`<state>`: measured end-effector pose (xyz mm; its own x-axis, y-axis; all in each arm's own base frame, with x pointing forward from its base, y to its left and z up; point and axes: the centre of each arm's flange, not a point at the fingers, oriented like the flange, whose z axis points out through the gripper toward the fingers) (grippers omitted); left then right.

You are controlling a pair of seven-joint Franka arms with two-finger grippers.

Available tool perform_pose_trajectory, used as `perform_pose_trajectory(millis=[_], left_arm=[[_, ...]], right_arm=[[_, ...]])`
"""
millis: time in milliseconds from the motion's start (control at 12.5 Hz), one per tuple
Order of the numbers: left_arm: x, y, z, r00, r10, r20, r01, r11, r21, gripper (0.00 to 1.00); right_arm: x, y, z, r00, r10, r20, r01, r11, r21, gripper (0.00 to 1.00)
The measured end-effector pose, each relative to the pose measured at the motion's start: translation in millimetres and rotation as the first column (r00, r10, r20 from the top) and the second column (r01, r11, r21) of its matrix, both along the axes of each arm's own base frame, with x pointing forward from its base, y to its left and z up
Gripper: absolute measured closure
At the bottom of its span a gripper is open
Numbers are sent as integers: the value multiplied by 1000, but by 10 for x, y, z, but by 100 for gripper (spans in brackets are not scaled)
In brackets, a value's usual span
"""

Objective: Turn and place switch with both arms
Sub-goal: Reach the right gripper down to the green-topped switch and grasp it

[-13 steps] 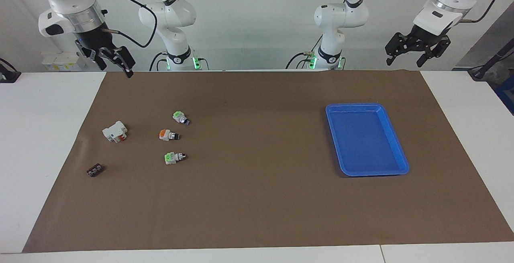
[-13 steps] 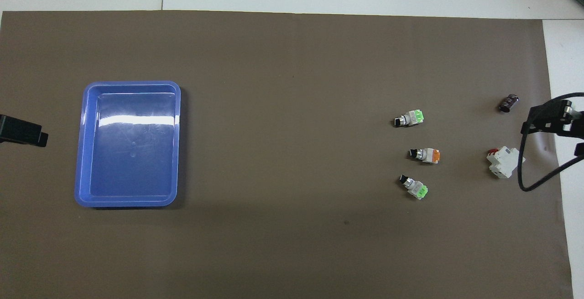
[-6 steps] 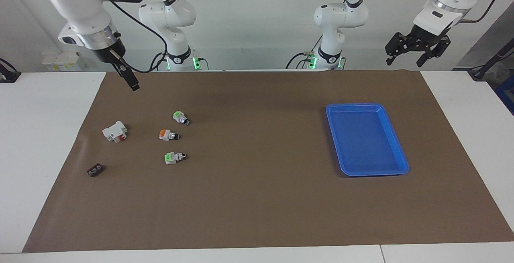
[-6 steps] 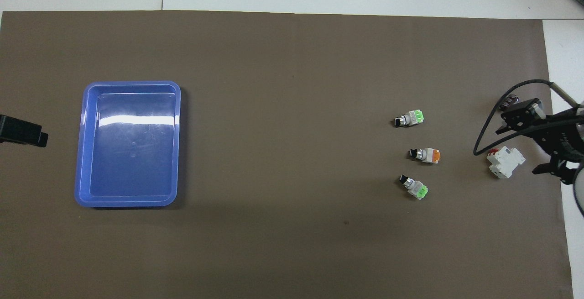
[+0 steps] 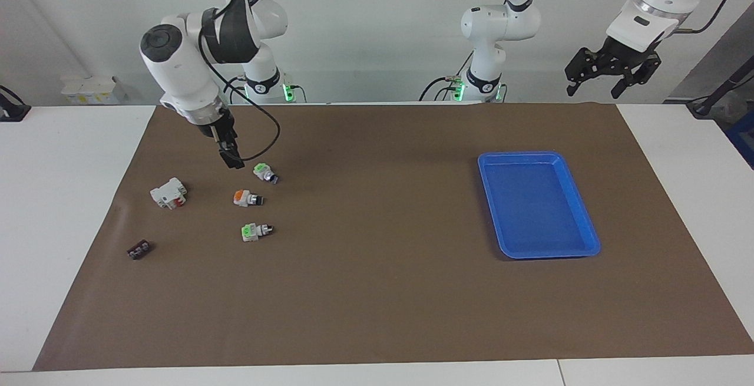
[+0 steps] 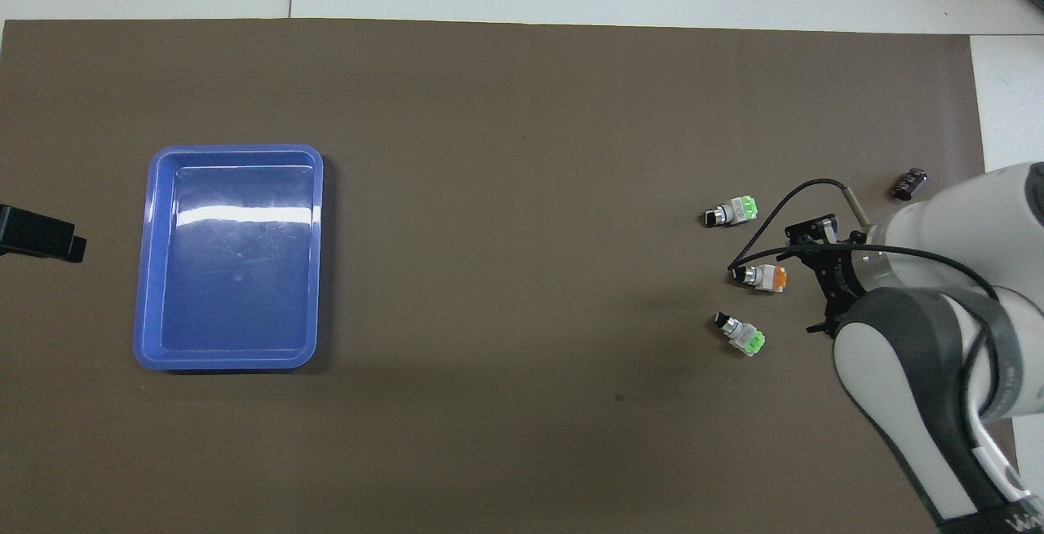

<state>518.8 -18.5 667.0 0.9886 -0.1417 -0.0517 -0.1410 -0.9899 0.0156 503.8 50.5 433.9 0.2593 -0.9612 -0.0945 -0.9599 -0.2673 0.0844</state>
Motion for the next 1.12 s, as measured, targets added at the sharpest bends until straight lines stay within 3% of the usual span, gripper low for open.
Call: perform_pose_trajectory(millis=[239, 638, 1116], left_arm=[[0, 0, 0, 1000, 0, 0, 0, 1000, 0, 0], [0, 0, 0, 1000, 0, 0, 0, 1000, 0, 0], [0, 0, 0, 1000, 0, 0, 0, 1000, 0, 0]], right_arm=[[-84, 9, -429, 993, -110, -33, 112, 992, 50, 0], [-248, -351, -935, 943, -320, -87, 327, 941, 87, 0], [-482, -472, -1320, 896, -433, -101, 443, 887, 126, 0]])
